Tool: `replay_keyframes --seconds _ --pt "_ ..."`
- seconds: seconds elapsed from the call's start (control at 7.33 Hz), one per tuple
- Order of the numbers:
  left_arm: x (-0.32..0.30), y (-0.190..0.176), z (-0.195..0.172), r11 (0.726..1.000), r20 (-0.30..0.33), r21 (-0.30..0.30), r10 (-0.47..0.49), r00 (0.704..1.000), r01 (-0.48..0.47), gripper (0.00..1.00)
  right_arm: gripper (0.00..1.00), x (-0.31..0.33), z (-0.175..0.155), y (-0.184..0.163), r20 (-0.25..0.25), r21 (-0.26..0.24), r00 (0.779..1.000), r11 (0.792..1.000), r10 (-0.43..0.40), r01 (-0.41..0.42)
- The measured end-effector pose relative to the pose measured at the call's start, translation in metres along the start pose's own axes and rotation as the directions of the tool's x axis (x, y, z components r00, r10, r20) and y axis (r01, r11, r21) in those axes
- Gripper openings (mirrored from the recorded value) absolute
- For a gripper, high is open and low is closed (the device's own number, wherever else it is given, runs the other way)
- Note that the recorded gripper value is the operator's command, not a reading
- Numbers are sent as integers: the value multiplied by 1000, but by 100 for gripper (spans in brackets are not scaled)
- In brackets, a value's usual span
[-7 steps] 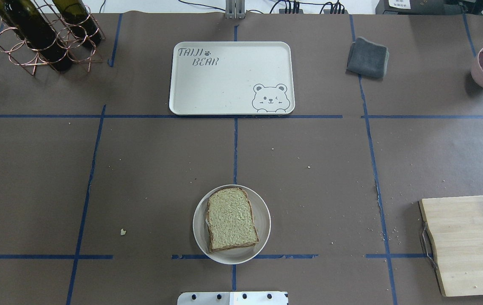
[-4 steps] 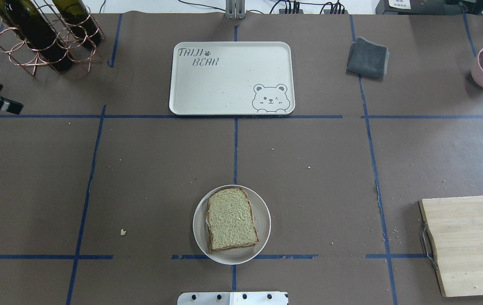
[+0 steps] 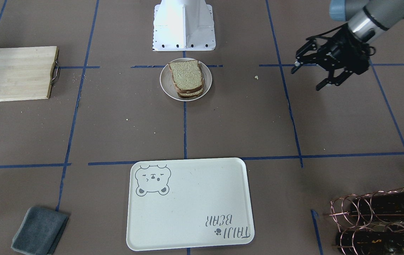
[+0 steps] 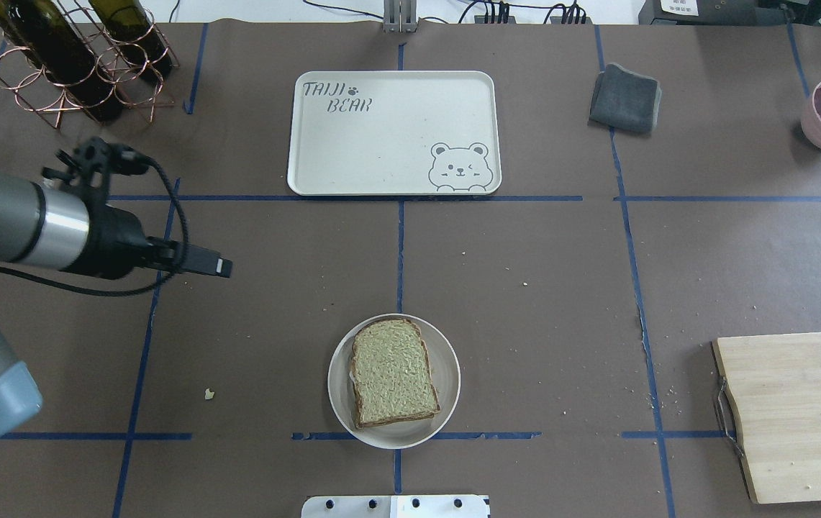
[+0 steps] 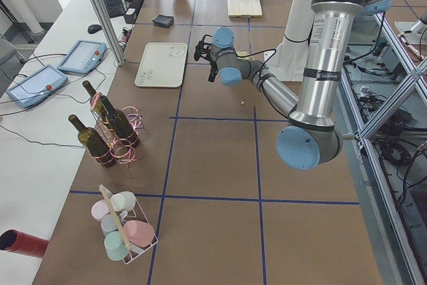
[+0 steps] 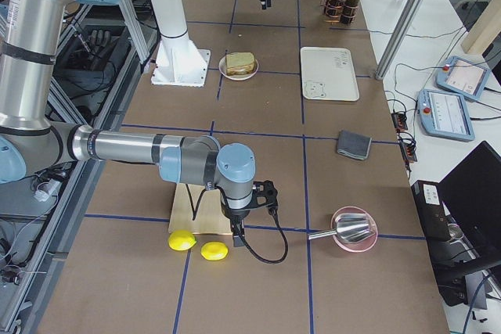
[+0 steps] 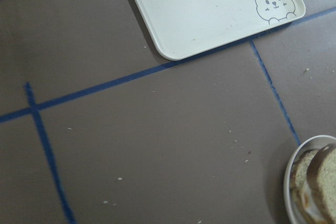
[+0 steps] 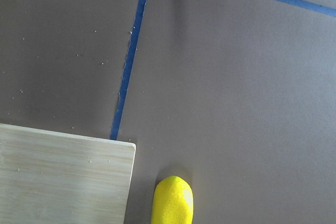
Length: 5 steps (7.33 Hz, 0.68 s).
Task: Make sandwich and place on tray
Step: 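Reach the left gripper to the white plate rim and grasp it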
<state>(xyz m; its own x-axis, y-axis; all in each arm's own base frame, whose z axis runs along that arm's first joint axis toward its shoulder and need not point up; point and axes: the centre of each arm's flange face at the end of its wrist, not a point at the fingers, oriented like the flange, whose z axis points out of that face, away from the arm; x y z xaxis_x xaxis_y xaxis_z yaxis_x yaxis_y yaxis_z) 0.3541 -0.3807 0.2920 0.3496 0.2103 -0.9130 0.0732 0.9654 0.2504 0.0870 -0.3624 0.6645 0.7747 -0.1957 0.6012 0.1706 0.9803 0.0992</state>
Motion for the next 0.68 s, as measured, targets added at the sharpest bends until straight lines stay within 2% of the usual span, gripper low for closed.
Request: replay_keyframes --seconds 0.14,0.27,0.55,0.68 --pt "27 23 29 998 -5 11 -63 998 63 100 100 0 0 0 0 0 1000 1000 2 -2" --pt "44 39 53 994 2 22 -108 994 108 94 100 0 0 0 -1 0 1000 1000 4 -4" --pt "63 56 104 982 32 46 -183 983 182 83 100 0 -1 -2 -3 3 1000 1000 4 -4" --pt "66 62 122 979 45 54 -199 979 197 81 100 0 -2 -4 -4 5 1000 1000 4 -4"
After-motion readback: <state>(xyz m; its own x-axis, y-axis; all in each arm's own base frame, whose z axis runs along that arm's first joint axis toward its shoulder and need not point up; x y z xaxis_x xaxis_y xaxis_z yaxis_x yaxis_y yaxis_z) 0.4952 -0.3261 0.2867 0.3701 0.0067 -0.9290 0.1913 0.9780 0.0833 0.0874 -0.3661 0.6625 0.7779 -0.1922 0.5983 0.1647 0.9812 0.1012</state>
